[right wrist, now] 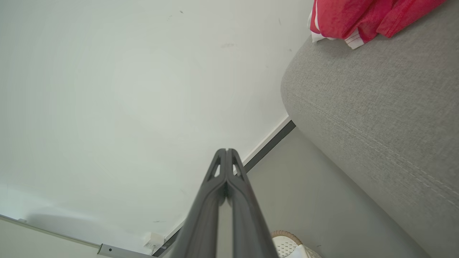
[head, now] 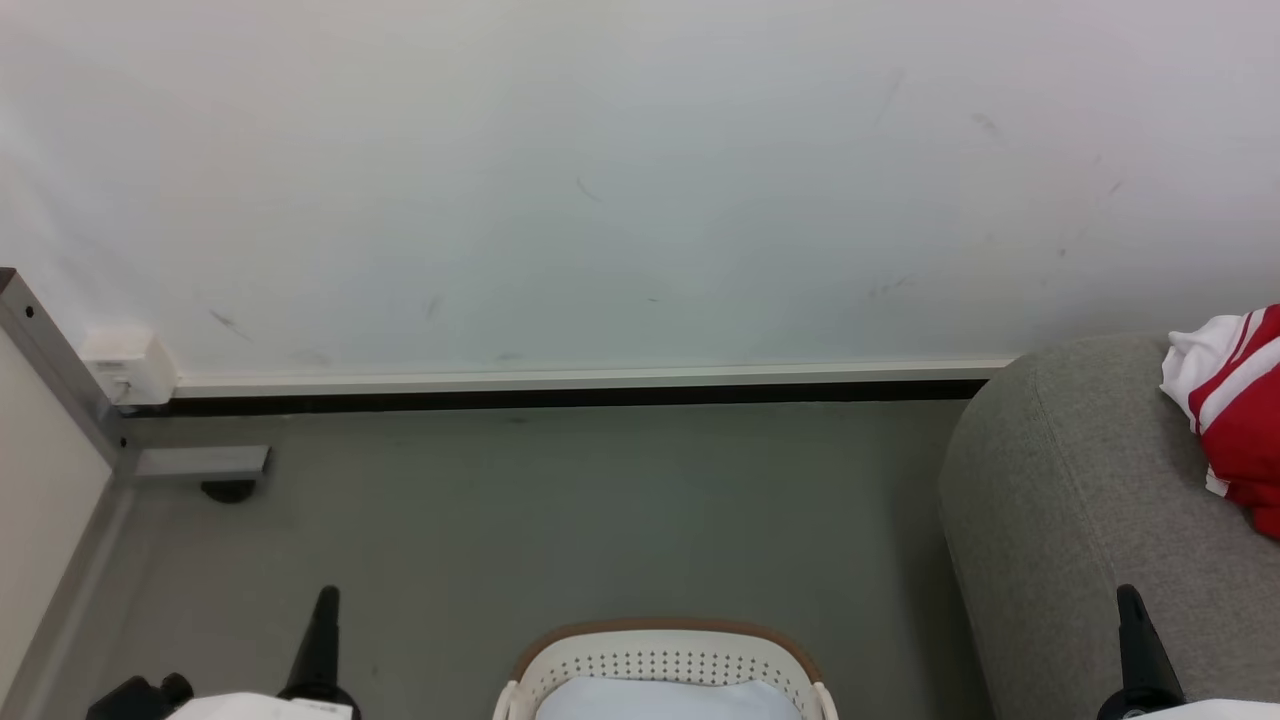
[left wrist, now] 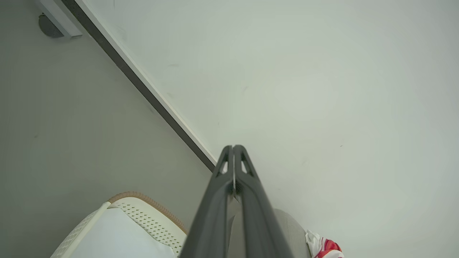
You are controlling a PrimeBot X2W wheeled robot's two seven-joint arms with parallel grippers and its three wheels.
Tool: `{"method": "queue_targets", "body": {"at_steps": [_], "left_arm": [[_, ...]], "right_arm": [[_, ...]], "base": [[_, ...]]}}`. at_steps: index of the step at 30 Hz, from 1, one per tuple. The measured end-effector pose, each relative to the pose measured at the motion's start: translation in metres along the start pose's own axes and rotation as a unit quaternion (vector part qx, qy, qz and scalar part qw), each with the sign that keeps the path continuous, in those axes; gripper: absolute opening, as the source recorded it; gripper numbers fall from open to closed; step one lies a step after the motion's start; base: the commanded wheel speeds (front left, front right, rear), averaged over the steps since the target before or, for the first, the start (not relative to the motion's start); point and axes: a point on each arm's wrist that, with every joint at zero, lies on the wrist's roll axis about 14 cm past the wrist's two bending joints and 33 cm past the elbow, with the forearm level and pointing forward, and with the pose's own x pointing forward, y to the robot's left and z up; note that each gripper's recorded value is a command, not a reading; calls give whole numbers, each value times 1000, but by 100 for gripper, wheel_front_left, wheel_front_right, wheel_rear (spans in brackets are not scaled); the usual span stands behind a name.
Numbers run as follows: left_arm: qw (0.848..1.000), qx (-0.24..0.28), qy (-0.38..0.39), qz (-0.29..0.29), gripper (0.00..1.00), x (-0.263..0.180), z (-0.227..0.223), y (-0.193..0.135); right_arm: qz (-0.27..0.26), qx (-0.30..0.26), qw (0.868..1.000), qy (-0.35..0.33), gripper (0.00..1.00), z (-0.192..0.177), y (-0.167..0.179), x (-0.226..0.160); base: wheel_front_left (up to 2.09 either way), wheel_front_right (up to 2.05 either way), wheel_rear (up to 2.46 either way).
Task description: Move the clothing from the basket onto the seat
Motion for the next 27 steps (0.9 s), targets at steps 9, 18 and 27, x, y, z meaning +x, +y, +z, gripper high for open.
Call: {"method": "queue_targets", "body": {"at_steps": [9, 18, 27], "left_arm": [[999, -51, -3, -4, 0, 3, 4, -4], [996, -93, -2, -9, 0, 5, 6, -7], [991, -135, 0, -14, 0, 7, 9, -10]], "right_arm": [[6, 49, 999, 0, 0, 3, 4, 5], [10, 95, 995, -1, 0, 6, 7, 8], [15, 135, 991, 0, 0, 9, 10, 11]], "base": [[0, 0, 0], [0, 0, 0], [0, 0, 0]]}}
